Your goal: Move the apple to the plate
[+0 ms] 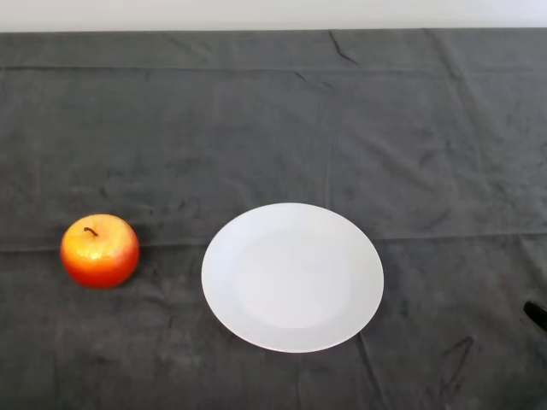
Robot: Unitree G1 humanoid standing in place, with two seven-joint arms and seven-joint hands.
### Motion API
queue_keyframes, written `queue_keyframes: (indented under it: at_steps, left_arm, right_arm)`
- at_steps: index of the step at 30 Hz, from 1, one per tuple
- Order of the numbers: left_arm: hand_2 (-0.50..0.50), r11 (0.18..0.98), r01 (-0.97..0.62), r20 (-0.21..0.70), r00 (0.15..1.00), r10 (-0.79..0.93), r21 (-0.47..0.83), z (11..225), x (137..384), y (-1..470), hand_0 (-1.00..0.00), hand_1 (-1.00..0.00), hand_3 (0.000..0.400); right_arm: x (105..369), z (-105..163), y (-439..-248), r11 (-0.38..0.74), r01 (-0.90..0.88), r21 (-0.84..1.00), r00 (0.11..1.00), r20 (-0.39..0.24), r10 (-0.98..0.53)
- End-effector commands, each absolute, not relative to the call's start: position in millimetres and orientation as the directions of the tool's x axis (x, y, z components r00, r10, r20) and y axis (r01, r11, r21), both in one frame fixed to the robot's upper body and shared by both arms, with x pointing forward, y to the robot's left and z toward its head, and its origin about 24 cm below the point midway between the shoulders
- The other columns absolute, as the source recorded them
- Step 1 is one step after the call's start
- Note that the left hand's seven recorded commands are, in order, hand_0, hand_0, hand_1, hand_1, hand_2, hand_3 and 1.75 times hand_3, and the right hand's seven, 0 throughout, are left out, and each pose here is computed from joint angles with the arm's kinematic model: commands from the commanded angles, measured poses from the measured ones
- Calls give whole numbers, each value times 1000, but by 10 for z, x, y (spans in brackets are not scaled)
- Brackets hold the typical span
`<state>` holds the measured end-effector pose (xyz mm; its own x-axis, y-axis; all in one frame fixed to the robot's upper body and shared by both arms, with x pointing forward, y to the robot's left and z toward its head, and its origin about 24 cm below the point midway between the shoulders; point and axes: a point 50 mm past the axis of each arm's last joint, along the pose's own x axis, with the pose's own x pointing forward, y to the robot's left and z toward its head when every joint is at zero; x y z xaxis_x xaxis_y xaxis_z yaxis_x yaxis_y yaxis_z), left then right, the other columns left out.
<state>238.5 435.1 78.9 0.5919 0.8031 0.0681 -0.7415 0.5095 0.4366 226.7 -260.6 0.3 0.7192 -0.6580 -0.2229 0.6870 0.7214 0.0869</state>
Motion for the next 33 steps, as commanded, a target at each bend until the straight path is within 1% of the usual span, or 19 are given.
queue_keyframes:
  at_steps: [1,10,17,29,33]
  left_arm:
    - [0,481,-741,147,602,785,468,1139,2460,4467,0,0,0]
    - [0,531,-682,117,663,740,502,1139,2583,4385,0,0,0]
    - [0,581,-620,93,722,686,527,1164,2723,4279,0,0,0]
    - [0,676,-486,69,836,545,554,1211,2957,3966,0,0,0]
    - [0,707,-430,66,875,479,561,1268,3012,3822,0,0,0]
  right_arm:
    - [2257,-121,-2575,717,693,68,700,-302,-648]
    - [2257,-121,-2575,717,693,68,700,-302,-648]
    - [2257,-121,-2575,717,693,68,700,-302,-648]
    - [2257,-121,-2575,717,693,68,700,-302,-648]
    - [2257,-121,-2575,718,693,68,700,-302,-647]
